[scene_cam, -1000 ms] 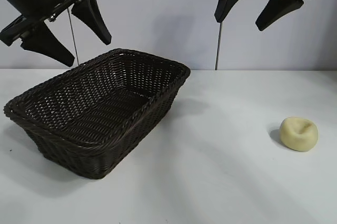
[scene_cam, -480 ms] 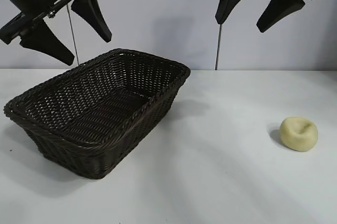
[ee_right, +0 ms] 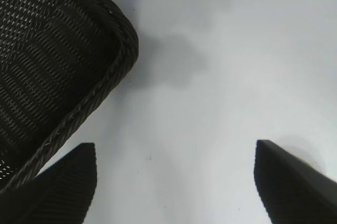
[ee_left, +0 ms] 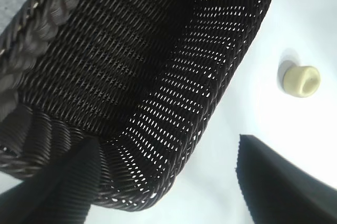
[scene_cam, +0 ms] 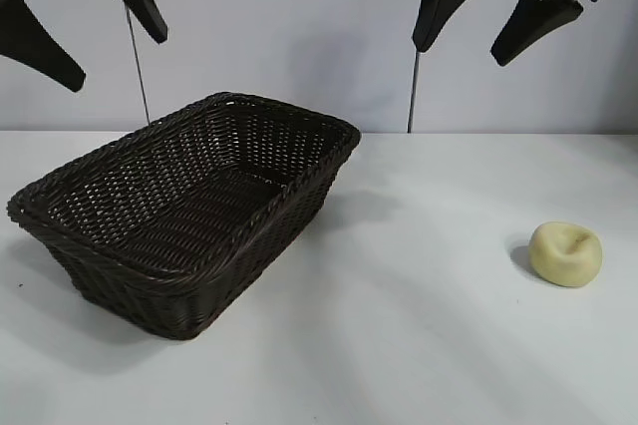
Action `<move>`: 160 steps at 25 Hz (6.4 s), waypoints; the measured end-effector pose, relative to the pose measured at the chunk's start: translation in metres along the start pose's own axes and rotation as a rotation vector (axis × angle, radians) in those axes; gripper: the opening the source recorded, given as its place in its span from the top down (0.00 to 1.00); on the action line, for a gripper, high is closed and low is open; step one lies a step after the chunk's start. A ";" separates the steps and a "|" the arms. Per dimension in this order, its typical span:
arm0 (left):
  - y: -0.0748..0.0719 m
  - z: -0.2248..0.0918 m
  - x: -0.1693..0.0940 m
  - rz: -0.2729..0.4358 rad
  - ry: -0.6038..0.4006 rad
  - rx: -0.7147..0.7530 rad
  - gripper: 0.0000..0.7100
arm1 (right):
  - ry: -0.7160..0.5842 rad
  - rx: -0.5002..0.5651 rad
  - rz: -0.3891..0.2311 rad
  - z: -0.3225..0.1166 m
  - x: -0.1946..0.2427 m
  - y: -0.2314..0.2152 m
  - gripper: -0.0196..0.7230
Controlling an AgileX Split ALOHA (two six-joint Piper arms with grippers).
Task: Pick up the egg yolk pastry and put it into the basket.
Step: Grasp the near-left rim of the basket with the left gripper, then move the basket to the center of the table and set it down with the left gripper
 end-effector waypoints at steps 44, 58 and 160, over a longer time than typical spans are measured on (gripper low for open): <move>0.078 -0.031 0.030 0.151 -0.174 -0.682 0.26 | 0.005 0.000 -0.001 -0.001 0.000 0.000 0.18; 0.108 -0.018 0.104 0.287 -0.124 -0.722 0.26 | 0.006 0.002 -0.001 -0.001 0.000 0.000 0.18; 0.044 0.083 0.167 0.228 0.319 0.289 0.77 | 0.023 0.007 0.013 -0.003 0.000 0.002 0.18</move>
Point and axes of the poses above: a point on each arm's last joint axis where the gripper is mounted, x pointing out along that axis toward the gripper, y along the wrist's bending axis when the last joint is at zero, z = x × y, the point moved 3 cm from there along x, pointing out along that axis toward the gripper, and after that the axes turned 14 degrees about -x, right-handed, at the moved point
